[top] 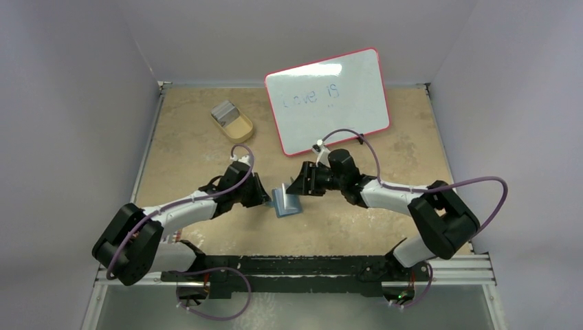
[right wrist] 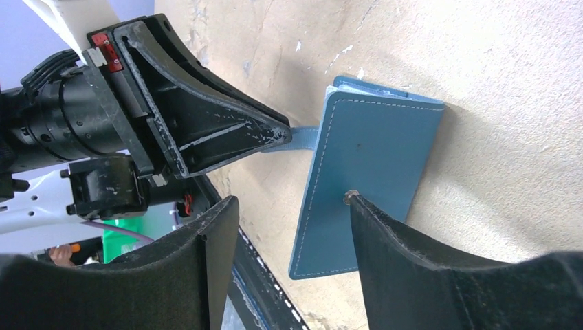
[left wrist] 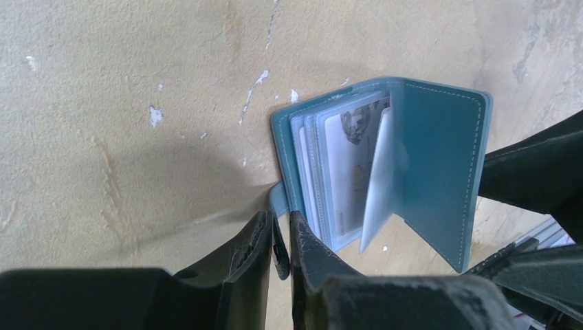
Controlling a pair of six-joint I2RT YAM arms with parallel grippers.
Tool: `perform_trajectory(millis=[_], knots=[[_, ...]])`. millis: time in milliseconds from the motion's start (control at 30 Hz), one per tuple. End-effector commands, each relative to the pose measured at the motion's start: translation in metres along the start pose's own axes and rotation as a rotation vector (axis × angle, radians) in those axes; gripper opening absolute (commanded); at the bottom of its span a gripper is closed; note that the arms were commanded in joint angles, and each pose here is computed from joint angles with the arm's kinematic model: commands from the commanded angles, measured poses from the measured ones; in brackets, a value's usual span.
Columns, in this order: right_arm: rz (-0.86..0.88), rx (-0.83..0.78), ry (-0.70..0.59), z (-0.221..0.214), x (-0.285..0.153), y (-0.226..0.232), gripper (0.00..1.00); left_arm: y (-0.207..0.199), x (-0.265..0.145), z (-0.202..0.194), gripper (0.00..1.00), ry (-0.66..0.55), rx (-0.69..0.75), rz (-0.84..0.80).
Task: Put the credit cards into the card holder
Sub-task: Close the card holder at the center of the board.
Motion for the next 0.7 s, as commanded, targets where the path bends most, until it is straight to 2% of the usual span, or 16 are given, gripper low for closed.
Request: perform_trajectory(millis=[0, 133, 333, 467, 567, 667], knots=[[0.106, -0.038, -0.009, 0.010, 0.001, 0.025, 0.65, -0.012, -0.006, 0.013, 0.15, -0.050, 0.000, -0.020], [0.152, -0.034, 0.014, 0.007, 0.002, 0.027, 0.65, -0.011, -0.006, 0.013, 0.15, -0.048, 0.003, -0.012], [0.186, -0.029, 0.049, 0.004, 0.008, 0.026, 0.61, -0.010, -0.007, 0.012, 0.15, -0.045, 0.004, -0.011], [0.174, -0.025, 0.071, 0.004, 0.016, 0.021, 0.64, -0.011, -0.007, 0.012, 0.15, -0.042, 0.006, -0.016], [0.152, -0.032, 0.081, 0.003, 0.019, 0.017, 0.65, -0.012, -0.007, 0.012, 0.09, -0.042, 0.006, -0.027], [0.089, -0.050, 0.070, 0.006, 0.021, 0.011, 0.59, -0.013, -0.008, 0.013, 0.06, -0.046, 0.005, -0.035]])
Point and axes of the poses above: each gripper's point midway between its finger pads, its own x axis out along the fingers, its own y axis along the line the jaws close on, z = x × y, the point moved 7 cm from there along -x, back along the fingers, and after that the axes turned 5 degrees about x, right-handed, at the moved point
